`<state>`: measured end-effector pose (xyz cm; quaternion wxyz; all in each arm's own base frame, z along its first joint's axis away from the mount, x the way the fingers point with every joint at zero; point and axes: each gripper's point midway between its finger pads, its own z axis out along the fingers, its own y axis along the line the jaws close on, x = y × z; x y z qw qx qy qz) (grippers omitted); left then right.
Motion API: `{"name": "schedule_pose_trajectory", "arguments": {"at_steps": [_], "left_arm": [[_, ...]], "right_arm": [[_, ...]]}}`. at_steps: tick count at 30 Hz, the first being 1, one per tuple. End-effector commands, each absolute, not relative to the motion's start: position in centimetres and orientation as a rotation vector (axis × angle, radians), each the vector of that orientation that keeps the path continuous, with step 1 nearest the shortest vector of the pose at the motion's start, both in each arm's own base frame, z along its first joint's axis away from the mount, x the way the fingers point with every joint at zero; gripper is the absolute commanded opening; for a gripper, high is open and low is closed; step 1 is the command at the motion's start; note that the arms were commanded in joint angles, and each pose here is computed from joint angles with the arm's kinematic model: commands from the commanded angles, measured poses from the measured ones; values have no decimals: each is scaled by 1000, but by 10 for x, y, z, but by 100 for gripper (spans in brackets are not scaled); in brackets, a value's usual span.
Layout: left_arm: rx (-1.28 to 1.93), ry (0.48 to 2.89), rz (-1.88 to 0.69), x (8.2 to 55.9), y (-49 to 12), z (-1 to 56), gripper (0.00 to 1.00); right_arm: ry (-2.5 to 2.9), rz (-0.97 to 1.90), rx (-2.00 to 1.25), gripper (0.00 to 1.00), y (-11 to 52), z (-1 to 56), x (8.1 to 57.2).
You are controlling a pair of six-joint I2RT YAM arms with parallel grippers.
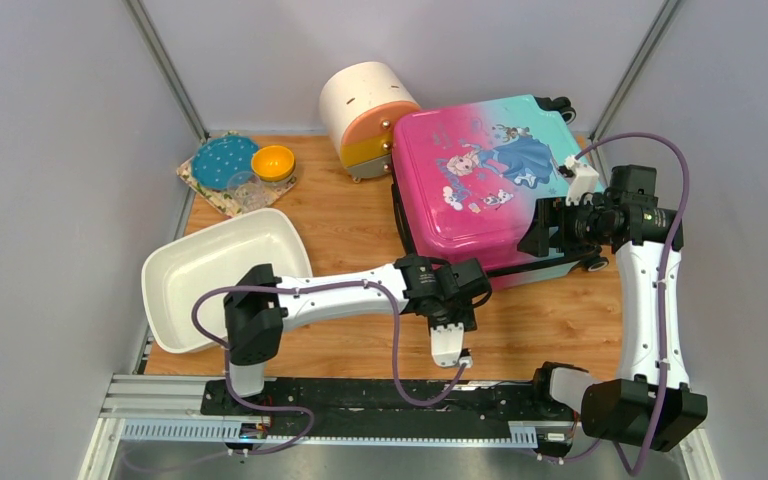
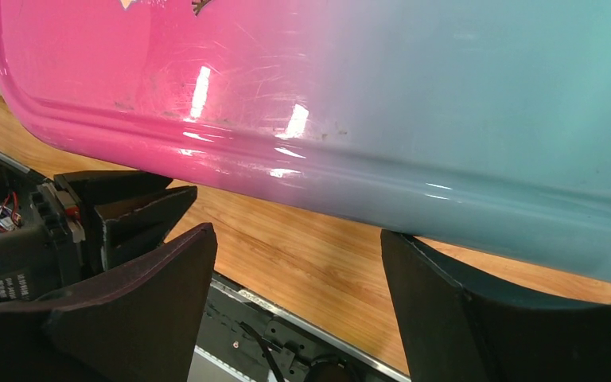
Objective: Open, take out, and arrange the luggage
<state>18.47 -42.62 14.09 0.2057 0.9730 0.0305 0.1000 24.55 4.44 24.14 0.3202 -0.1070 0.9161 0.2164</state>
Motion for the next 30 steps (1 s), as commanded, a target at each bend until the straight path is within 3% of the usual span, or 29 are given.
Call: {"name": "schedule_pose_trajectory", "arguments": {"at_steps": [1,20,25,30], "left_arm": [[2761,27,288,181,-432,142,52],[2931,65,420,203,-423,126,41],[2968,69,432,204,-414,128,31],[2944,58,417,200,-411,141,29]], "right_arm": [[2240,562,-333,83,49,271,274],[2199,607,-347,84,55,279,280],[2190,614,-349,84,55,282,281],[2190,643,-347,84,58,281,282]]}}
